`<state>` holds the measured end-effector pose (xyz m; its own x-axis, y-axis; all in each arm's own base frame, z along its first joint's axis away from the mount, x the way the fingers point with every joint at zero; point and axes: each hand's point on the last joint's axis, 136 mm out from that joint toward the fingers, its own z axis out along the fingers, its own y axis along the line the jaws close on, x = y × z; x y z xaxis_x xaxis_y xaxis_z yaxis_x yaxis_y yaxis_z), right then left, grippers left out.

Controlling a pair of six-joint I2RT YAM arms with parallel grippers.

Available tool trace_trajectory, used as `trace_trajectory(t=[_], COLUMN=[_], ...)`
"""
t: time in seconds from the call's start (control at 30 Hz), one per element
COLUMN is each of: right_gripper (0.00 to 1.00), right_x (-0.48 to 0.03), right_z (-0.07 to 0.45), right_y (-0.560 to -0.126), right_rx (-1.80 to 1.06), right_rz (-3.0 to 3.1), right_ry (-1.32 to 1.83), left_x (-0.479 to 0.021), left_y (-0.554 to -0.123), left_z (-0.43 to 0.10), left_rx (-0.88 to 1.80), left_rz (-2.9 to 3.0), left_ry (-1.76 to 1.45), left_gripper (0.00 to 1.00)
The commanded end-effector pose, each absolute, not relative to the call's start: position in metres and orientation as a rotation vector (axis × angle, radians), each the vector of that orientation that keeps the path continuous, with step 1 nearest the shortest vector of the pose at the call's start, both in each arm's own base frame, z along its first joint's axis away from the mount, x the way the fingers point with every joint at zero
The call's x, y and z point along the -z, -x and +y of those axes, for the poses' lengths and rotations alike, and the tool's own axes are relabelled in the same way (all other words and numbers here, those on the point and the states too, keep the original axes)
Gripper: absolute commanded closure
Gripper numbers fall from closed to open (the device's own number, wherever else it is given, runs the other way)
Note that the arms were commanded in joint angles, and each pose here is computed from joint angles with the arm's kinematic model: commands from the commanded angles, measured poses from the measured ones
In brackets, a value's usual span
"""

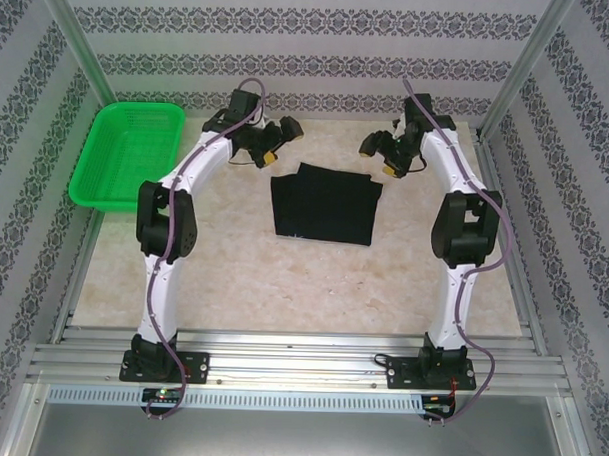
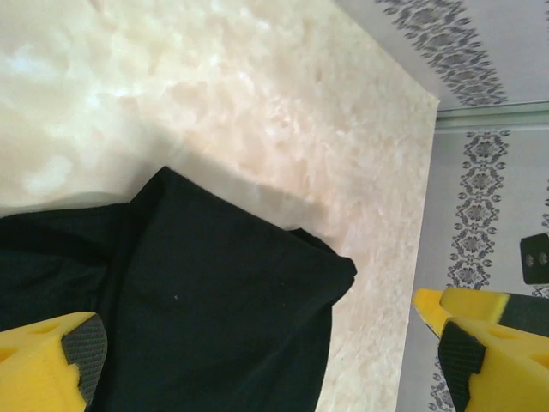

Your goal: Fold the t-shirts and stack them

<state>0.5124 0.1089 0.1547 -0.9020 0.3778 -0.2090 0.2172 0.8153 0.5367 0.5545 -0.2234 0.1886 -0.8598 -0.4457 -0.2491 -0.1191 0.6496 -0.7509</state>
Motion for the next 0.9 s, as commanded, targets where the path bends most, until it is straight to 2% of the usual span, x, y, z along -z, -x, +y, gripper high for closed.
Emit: trace_trajectory(t=[0.0, 0.17, 0.3, 0.4, 0.6, 0.87], right_gripper=[0.16, 0.17, 0.17, 0.17, 0.17, 0.18], right_x=[-0.206, -0.21, -0.192, -0.17, -0.118, -0.053], right_z=[0.11, 0.133, 0.159, 0.174, 0.214, 0.217], right_y=[-0.491, -0.445, -0.404, -0.389, -0.391, -0.41], right_rx=[-0.642, -0.657, -0.57, -0.473, -0.224, 0.01], right_rz=[2.643, 2.672, 2.741, 2.775, 2.858, 2.969], right_ry=[-0.321, -0.229, -0.147, -0.129, -0.02, 0.015], left_x=[-0.276, -0.307, -0.298, -0.274, -0.221, -0.223], left_y=[-0.545, -0.509, -0.473, -0.446, -0.398, -0.368], left_z=[-0.205, -0.182, -0.164, -0.153, -0.129, -0.097], left_rx=[0.996, 0.837, 0.776, 0.7, 0.571, 0.407], left_rz=[2.295, 2.252, 2.235, 2.261, 2.391, 2.396], left_ry=[0.326, 0.282, 0.306, 0.323, 0.381, 0.408], left_gripper=[0.0, 0.0, 0.0, 0.0, 0.0, 0.0])
